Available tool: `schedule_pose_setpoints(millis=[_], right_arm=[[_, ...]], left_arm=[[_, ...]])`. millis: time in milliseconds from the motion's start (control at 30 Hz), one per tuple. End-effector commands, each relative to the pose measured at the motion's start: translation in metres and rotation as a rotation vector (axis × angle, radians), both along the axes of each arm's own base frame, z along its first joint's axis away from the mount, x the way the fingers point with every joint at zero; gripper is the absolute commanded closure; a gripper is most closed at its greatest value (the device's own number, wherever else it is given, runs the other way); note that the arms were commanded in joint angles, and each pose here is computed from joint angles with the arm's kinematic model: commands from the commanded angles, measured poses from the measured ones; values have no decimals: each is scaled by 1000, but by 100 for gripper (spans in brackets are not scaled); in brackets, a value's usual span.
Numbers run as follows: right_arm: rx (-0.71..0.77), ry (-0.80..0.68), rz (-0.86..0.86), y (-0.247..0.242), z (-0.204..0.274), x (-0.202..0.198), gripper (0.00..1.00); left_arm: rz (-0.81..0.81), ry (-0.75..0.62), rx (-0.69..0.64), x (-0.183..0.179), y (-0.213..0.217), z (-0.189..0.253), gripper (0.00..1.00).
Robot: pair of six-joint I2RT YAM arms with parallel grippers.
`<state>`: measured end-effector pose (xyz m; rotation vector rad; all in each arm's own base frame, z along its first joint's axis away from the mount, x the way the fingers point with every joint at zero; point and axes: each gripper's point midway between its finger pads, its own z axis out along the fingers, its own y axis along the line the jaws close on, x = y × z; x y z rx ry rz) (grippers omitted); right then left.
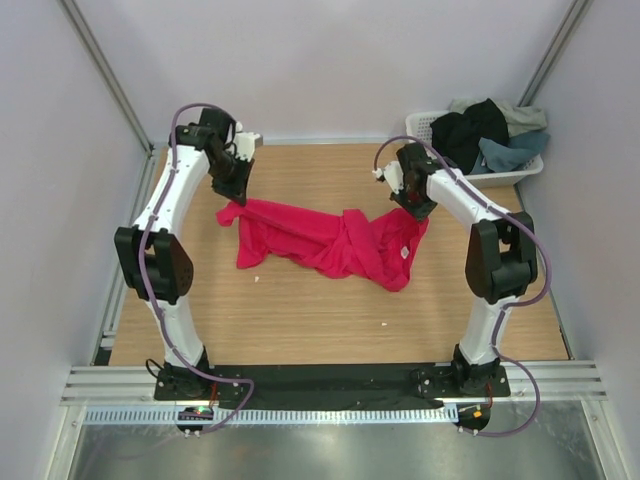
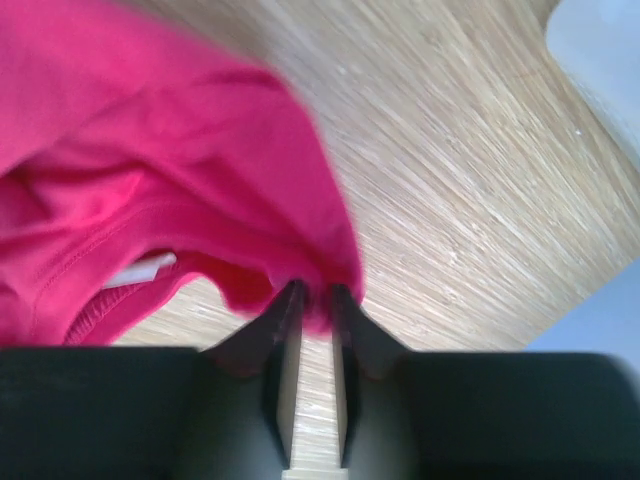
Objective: Fold and stack the t-shirts
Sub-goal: Flatten the tshirt out
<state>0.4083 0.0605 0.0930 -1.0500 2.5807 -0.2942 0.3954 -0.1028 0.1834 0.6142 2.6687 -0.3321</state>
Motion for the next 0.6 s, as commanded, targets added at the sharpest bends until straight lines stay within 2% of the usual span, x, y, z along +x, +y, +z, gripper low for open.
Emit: schedule_pose_setpoints(millis=[0,67,200,400,467,567], right_arm=[[32,-67,-24,7,22,-3,74],[95,-113,-5,19,44,-8,67],[229,-68,81,49,56,-31,64],[367,181,180,91,21,-74,63],[439,252,204,106,15,-81,63],[467,314,221,122,7,-74,59]], left_arm=[[-3,-4,-16,6,-3,1,100],[-9,14,-29,1,-6,-3,99],[-11,23,-28,-3,-6,-6,98],[-9,37,-38,-7,-6,-7,98],[-12,42,-37,-9,-7,-8,98],[-12,46,-32,-13,-5,-8,95]])
